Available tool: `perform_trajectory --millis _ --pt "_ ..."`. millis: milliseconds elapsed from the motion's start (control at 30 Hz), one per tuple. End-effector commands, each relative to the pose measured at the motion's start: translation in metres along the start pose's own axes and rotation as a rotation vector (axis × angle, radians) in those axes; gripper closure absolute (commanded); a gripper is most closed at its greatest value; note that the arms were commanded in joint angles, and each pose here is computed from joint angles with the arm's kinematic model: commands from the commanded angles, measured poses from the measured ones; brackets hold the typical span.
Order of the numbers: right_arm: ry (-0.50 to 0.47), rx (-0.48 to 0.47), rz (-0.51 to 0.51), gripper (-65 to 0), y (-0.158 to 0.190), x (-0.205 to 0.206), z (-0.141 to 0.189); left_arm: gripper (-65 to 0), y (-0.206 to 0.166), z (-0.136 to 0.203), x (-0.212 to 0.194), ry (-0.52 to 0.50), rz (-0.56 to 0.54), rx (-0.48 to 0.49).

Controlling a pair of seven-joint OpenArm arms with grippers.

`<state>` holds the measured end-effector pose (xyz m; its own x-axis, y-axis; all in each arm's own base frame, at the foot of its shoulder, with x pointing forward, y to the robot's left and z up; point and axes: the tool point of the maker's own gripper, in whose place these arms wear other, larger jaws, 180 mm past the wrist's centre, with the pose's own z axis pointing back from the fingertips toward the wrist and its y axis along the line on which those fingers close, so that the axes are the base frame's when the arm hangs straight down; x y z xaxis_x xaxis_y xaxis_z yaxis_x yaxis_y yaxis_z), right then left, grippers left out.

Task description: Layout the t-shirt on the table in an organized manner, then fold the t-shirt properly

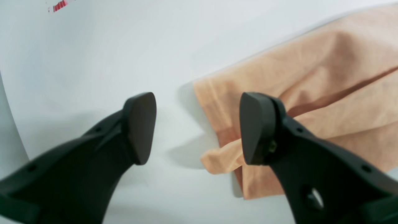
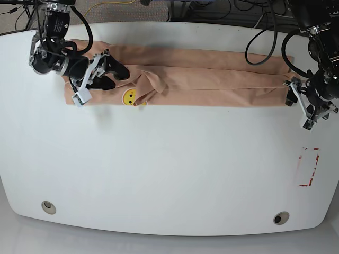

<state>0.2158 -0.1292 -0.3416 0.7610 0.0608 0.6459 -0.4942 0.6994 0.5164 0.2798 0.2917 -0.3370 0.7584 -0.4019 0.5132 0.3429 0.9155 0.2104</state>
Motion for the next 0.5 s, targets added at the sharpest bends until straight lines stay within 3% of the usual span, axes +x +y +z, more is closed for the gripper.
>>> perform_trajectory --millis 0,200,467 --pt "-0.004 -0.047 0.042 -36.1 -0.005 0.009 -0.007 -39.7 0.006 0.005 0.013 -0.036 -0.021 0.016" --pt "0.093 -0.146 0.051 -30.1 -0.015 -0.012 -0.023 -39.7 -0.001 0.002 0.014 -0.033 -0.040 -0.001" --pt "0.215 -0.124 0.053 -27.6 -0.002 -0.051 -0.031 -39.7 -0.001 0.002 0.014 -0.033 -0.040 -0.001"
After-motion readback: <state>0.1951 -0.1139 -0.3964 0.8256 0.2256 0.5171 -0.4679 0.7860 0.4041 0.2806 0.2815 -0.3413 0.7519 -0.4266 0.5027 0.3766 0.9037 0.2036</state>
